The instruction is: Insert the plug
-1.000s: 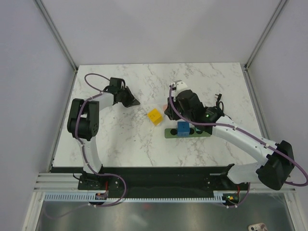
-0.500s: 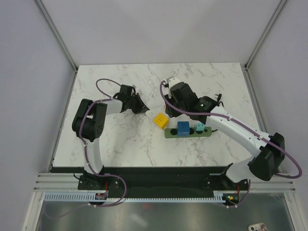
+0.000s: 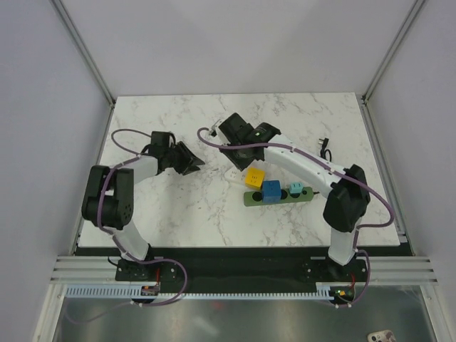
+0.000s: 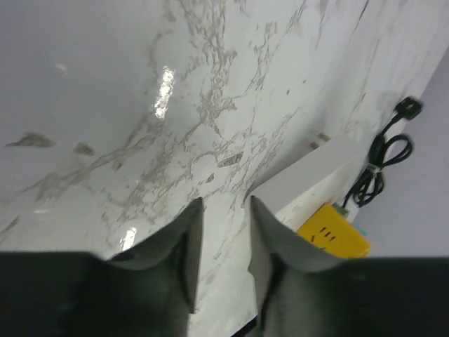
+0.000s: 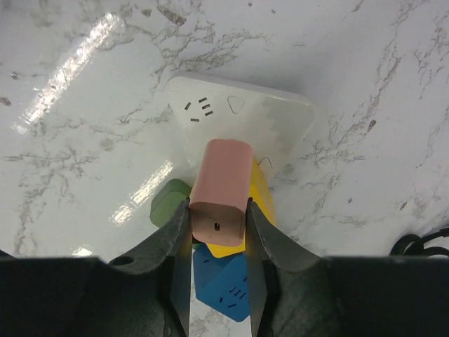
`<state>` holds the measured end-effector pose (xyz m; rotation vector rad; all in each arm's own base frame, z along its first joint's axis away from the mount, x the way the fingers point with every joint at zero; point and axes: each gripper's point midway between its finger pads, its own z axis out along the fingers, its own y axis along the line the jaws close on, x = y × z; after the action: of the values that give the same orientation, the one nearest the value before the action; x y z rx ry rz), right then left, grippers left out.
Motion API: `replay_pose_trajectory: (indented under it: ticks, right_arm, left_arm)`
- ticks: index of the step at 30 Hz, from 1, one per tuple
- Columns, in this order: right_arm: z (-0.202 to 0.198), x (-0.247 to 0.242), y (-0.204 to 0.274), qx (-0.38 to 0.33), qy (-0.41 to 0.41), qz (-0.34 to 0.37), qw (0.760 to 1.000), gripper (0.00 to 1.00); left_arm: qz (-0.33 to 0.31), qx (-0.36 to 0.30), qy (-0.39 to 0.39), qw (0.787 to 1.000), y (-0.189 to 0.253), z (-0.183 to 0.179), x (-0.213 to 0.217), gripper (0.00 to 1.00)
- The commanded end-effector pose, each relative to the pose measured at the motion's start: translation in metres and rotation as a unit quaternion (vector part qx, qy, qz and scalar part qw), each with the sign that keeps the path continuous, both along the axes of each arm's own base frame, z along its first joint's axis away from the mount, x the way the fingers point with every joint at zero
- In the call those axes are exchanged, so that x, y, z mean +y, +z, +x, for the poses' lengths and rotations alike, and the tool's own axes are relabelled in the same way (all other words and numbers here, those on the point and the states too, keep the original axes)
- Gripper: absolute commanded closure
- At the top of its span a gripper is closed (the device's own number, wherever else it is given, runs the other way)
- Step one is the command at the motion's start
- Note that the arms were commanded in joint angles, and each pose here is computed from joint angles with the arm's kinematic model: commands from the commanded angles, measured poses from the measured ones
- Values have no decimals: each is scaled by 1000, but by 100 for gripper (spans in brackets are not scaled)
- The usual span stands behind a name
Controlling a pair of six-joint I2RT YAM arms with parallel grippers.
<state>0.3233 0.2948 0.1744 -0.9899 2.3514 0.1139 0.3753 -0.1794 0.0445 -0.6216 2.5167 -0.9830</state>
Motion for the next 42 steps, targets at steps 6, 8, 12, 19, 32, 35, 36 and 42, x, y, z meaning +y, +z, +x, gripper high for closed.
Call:
replay_pose_trajectory:
  ticks: [6,8,12,19,32,35,36,42]
  right_arm:
    - [4,14,-17,-18,163,-114,980,100]
    - [4,20,-18,-26,184,-121,975,100]
    - [3,30,-28,-26,222,-141,964,100]
    - [5,28,-55,18,217,-193,957,100]
    - [13,22,-70,30,209,-245,946,100]
    - [12,26,-74,39,211,-236,948,100]
    - [12,26,-75,42,212,-234,948,100]
    - [9,25,-86,63,211,-232,948,100]
  left_arm:
    - [-52,-29,73,996,65,-31,56,18]
    - [-58,-41,90,993,73,-34,74,14]
    - [-43,-48,107,992,75,-49,93,13]
    - [-4,-68,99,993,80,-66,117,13]
    - [35,-109,106,988,89,-78,128,13]
    - [34,-108,106,988,89,-78,128,13]
    - [34,-109,106,988,89,-78,128,13]
    - [34,-109,104,988,89,-78,127,13]
